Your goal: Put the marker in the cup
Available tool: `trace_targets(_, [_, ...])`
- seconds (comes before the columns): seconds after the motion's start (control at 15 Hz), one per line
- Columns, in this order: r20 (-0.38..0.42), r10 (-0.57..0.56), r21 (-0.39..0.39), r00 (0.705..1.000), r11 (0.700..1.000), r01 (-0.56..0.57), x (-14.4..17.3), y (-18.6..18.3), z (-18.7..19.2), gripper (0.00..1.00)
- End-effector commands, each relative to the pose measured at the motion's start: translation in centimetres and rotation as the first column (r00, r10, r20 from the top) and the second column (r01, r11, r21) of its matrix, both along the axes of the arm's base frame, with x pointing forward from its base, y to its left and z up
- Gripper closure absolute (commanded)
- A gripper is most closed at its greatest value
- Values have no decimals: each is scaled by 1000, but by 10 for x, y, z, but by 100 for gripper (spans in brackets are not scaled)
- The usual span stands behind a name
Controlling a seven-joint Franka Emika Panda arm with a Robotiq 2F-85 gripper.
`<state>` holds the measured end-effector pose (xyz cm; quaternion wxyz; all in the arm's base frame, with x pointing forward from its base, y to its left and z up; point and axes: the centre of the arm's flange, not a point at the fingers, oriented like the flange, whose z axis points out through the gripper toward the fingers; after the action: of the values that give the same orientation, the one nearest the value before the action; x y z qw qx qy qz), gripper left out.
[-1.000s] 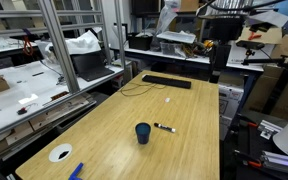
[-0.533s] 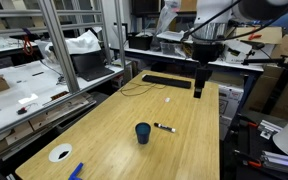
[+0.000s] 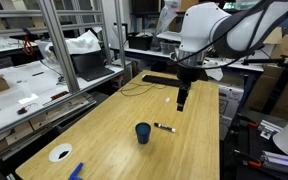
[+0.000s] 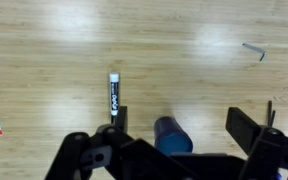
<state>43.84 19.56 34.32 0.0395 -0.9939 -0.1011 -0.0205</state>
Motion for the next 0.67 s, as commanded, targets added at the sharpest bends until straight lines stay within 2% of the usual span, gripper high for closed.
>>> trace_targets(0.0, [106, -8, -44, 994, 999, 13, 17, 1, 9, 0])
trace_targets(0.2, [105, -22, -66, 994, 997, 29, 34, -9, 4, 0])
trace_targets(0.4, [81, -30, -83, 996, 996, 37, 46, -19, -19, 0])
trace_targets(0.53, [65, -20, -75, 998, 997, 25, 48, -22, -32, 0])
trace_targets(0.6, [48, -25, -78, 999, 996, 29, 38, -25, -29, 0])
